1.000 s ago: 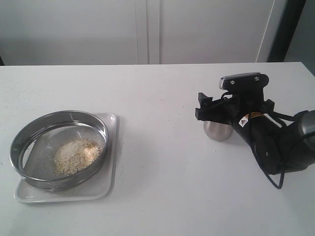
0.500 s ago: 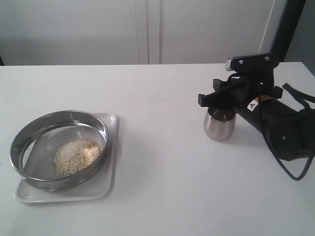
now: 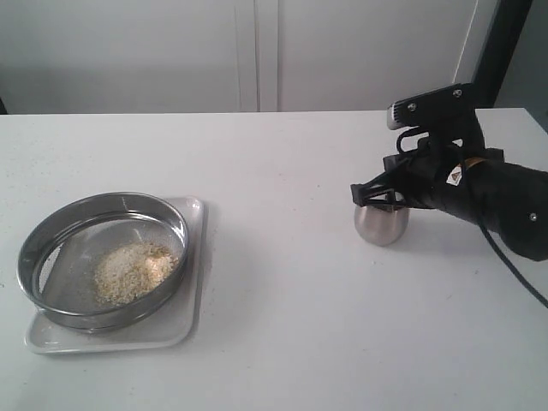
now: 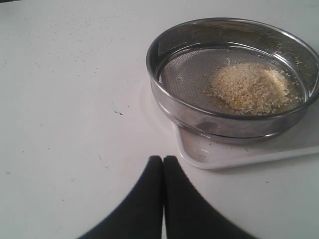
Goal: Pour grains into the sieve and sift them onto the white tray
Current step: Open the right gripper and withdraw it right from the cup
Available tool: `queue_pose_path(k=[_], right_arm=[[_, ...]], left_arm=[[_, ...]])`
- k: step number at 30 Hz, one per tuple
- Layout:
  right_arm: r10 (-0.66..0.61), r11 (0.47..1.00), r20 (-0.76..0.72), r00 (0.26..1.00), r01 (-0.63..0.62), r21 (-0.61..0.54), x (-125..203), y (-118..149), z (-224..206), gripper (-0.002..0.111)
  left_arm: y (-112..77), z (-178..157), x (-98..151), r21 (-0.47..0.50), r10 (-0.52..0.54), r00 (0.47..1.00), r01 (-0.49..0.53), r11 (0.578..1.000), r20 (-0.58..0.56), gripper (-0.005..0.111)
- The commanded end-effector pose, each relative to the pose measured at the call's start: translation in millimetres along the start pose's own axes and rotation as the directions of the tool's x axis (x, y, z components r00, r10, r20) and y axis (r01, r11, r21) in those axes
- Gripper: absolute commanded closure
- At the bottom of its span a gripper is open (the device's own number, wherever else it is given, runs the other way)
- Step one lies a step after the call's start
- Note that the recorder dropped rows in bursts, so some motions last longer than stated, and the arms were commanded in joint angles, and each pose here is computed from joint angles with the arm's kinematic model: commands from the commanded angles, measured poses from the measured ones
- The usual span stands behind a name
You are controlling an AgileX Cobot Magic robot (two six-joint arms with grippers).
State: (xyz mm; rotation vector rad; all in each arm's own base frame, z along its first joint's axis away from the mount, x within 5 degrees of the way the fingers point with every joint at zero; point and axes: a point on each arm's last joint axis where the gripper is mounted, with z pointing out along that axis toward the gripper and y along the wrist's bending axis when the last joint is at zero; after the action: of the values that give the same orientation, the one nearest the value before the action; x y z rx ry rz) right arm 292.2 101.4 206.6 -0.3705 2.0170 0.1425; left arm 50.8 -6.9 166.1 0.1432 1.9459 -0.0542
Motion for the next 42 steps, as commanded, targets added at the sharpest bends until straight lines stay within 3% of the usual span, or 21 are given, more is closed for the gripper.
queue_pose_path(k=[1, 15, 22, 26, 32, 34, 42], right_arm=[[-0.019, 0.999, -0.126, 0.992, 0.015, -0.033, -7, -1, -6, 0.108], [0.004, 0.997, -0.435, 0.900, -0.036, -0.066, -14, -13, -13, 0.108], [-0.170, 0.983, -0.549, 0.818, 0.098, -0.157, -7, -22, -20, 0.108], [-0.376, 0.920, -0.558, 0.740, 0.229, -0.317, -1, -22, -25, 0.108], [-0.549, 0.796, -0.432, 0.715, 0.292, -0.529, -1, -10, -29, 0.108], [-0.565, 0.778, -0.417, 0.712, 0.290, -0.558, 0, -10, -30, 0.108], [-0.426, 0.859, -0.446, 0.787, 0.197, -0.473, -3, -37, -33, 0.108]], left_arm=[[0.1, 0, 1, -0.002, -0.005, 1.000, 0.005, 1.000, -0.002, 0.107], [0.1, 0, 1, -0.002, -0.005, 1.000, 0.005, 1.000, -0.002, 0.107], [0.1, 0, 1, -0.002, -0.005, 1.000, 0.005, 1.000, -0.002, 0.107], [0.1, 0, 1, -0.002, -0.005, 1.000, 0.005, 1.000, -0.002, 0.107], [0.1, 0, 1, -0.002, -0.005, 1.000, 0.005, 1.000, -0.002, 0.107], [0.1, 0, 1, -0.002, -0.005, 1.000, 0.005, 1.000, -0.002, 0.107], [0.1, 0, 1, -0.002, -0.005, 1.000, 0.005, 1.000, -0.002, 0.107]])
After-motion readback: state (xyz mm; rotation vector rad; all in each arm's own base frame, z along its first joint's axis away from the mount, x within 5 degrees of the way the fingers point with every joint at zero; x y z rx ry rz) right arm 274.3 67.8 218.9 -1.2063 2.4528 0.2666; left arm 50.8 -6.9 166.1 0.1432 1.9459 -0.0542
